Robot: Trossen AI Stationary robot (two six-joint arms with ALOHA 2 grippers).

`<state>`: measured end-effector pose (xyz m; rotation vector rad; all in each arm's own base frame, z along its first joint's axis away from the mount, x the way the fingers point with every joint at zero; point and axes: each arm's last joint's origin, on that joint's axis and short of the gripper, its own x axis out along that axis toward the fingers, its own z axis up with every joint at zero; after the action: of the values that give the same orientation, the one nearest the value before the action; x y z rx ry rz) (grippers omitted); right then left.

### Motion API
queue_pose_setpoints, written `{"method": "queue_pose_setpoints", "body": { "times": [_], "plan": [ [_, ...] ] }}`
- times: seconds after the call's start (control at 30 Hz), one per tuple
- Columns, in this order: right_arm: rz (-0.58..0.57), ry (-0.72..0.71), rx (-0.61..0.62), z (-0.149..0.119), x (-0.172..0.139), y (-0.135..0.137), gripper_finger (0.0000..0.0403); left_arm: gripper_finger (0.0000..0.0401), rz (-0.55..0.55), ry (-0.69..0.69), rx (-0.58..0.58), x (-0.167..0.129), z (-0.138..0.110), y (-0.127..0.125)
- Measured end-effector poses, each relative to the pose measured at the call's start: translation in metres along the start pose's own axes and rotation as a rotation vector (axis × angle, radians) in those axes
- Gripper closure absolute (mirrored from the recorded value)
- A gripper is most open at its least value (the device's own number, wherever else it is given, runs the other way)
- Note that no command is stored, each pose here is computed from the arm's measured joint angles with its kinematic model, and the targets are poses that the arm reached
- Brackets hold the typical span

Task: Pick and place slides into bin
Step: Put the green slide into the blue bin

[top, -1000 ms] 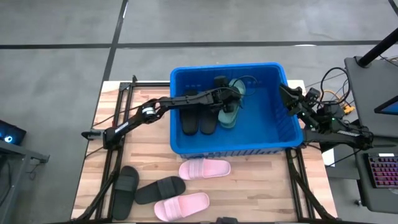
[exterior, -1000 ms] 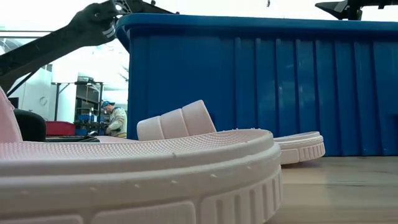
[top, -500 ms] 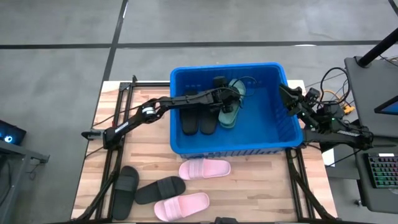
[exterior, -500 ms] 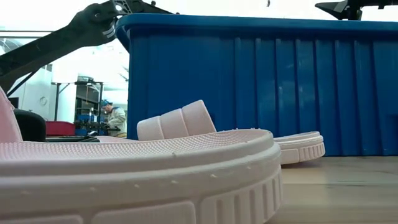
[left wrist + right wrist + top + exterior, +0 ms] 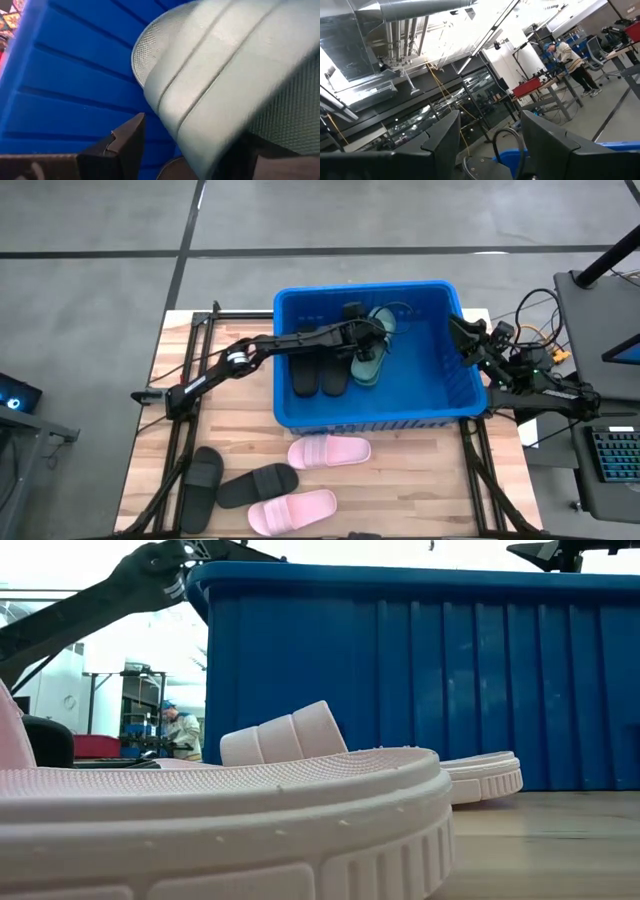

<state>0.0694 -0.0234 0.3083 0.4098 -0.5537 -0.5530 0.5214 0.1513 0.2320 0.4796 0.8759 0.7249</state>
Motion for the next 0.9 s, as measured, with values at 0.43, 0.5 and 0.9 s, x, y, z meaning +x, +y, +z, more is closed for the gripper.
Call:
{"method": "queue_pose_setpoints", "body": {
  "times": [0.43, 0.5, 0.9],
  "plan": [
    [0.0, 0.0, -0.003, 0.0, 0.0, 0.0, 0.0202, 0.0208, -0.033, -0.037, 0.0, -0.01, 0.006, -0.006],
    [0.0, 0.0, -0.003, 0.0, 0.0, 0.0, 0.0202, 0.0208, -0.067, -0.049, -0.017, -0.011, 0.007, -0.007],
    [0.0, 0.0, -0.003, 0.0, 0.0, 0.0, 0.0202, 0.0208, -0.101, -0.023, 0.01, -0.021, 0.007, -0.004]
  ]
}}
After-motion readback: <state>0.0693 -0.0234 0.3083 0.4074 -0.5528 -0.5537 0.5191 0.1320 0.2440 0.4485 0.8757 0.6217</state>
